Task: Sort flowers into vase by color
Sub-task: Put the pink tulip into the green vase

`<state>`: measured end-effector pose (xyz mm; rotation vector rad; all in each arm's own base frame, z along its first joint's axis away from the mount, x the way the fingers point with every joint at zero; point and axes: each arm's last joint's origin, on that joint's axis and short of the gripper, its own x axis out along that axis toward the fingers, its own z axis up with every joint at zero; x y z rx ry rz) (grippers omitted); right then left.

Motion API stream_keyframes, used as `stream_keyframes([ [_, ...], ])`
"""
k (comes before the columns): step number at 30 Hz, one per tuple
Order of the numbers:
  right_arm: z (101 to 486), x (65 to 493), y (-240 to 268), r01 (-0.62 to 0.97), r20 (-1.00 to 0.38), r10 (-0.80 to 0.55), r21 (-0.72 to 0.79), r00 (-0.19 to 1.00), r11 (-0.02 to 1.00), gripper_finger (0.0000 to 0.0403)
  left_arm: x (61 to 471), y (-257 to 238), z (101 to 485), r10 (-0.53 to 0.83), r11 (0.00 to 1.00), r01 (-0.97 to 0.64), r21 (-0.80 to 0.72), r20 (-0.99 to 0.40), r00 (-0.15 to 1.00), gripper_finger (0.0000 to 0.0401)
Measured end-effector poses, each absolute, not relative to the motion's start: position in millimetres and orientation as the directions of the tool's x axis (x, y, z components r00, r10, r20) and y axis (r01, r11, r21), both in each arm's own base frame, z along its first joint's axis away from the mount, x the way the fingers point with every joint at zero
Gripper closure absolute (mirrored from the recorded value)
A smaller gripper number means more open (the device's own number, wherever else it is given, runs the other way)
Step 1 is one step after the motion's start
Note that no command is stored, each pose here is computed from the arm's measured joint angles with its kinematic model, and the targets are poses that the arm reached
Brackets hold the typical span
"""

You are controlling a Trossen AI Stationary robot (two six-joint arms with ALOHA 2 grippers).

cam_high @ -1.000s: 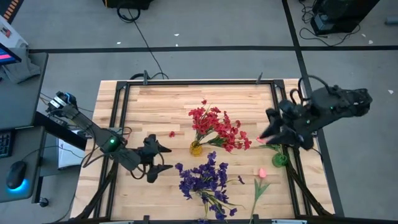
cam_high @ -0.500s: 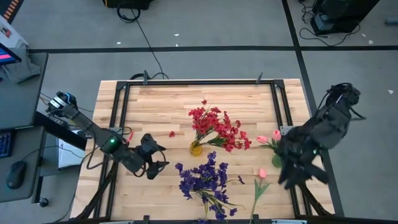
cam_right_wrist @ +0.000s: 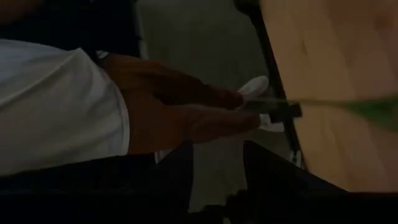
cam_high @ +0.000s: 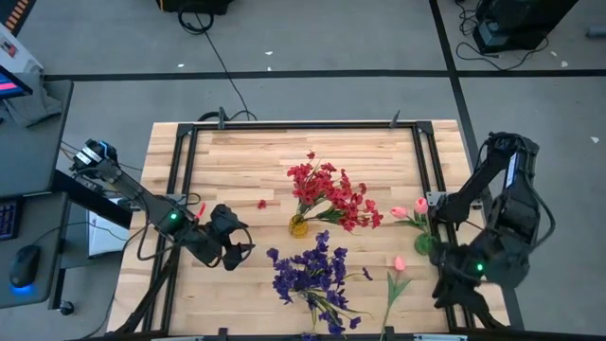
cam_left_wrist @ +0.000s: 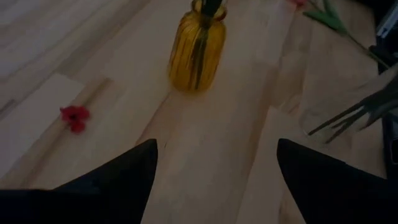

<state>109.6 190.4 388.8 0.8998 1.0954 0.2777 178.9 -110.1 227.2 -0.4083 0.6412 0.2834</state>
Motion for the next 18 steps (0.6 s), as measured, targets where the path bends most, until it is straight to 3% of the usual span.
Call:
stream_keyframes([
  [9,356.3,96.5,235.3,0.492,-0.764,0.521,0.645,0.381,0.585,0.0254,174.8,-107.2,213.8,0.143,0.881,-0.396,-0.26,-0.652,0.745,0.0066],
  [18,323.0,102.4,256.6,0.767,-0.866,0.36,0.484,0.348,0.422,0.0254,174.7,-106.9,213.6,0.147,0.885,-0.394,-0.25,-0.652,0.744,0.0066],
])
